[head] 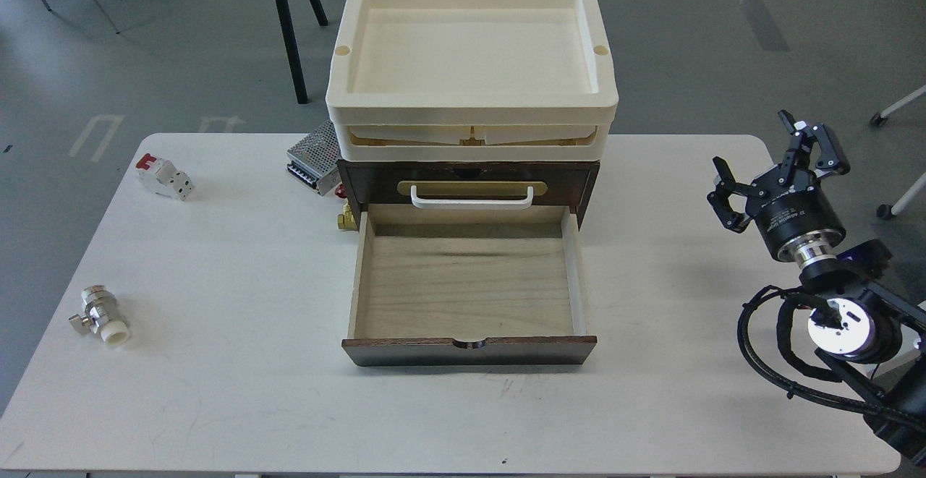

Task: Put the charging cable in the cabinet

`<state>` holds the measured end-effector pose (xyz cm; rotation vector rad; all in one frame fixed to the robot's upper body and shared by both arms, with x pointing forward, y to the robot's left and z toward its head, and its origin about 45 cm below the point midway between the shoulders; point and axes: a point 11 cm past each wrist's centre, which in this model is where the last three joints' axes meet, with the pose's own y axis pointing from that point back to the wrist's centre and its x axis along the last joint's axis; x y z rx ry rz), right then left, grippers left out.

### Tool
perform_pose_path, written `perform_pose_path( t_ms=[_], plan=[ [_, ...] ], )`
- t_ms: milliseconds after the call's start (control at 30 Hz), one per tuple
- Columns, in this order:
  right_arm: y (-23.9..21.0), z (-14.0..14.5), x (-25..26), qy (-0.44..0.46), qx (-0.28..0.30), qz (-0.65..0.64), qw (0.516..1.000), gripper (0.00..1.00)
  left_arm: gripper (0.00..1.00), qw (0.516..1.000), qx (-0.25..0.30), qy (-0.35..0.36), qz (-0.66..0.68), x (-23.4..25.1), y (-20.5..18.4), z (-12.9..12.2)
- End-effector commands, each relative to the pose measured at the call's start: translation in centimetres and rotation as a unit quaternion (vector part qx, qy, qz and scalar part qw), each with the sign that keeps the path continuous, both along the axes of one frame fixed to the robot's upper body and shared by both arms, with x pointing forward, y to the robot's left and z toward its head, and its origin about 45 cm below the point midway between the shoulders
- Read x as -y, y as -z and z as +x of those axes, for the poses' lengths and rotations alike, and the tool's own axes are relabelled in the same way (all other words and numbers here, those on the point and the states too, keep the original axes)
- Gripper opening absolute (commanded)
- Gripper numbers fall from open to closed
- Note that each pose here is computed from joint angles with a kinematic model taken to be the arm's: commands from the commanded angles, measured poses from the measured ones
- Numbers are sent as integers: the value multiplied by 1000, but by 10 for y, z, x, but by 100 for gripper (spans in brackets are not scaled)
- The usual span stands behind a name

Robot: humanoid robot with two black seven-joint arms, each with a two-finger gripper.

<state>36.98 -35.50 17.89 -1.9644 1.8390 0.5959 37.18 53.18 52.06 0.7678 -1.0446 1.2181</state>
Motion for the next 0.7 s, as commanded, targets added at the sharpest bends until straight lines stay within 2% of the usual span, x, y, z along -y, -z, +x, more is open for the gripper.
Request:
perform_pose_path(
  t_ms=[0, 133, 267, 400, 500, 600, 667],
  plan=[
    [0, 0, 0, 0, 0, 0, 1000, 99, 0, 993, 14, 115, 18, 71, -48, -6],
    [0, 0, 0, 0, 0, 0, 1000, 99, 0, 970, 16, 234, 60, 152, -63, -20],
    [0, 0, 0, 0, 0, 0, 1000, 100, 0, 945, 13, 311, 101, 208, -58, -36],
    [0, 0, 1, 1, 0, 0, 1000, 99, 0, 907, 9, 394, 150, 276, -27, -35],
    [0, 0, 1, 1, 0, 0, 1000, 100, 0, 884, 5, 431, 180, 313, -2, -27],
    [0, 0, 1, 1, 0, 0, 1000, 99, 0, 855, -30, 474, 209, 354, 47, -21],
    [0, 0, 1, 1, 0, 0, 1000, 100, 0, 843, -55, 484, 227, 363, 72, -21]
  ],
)
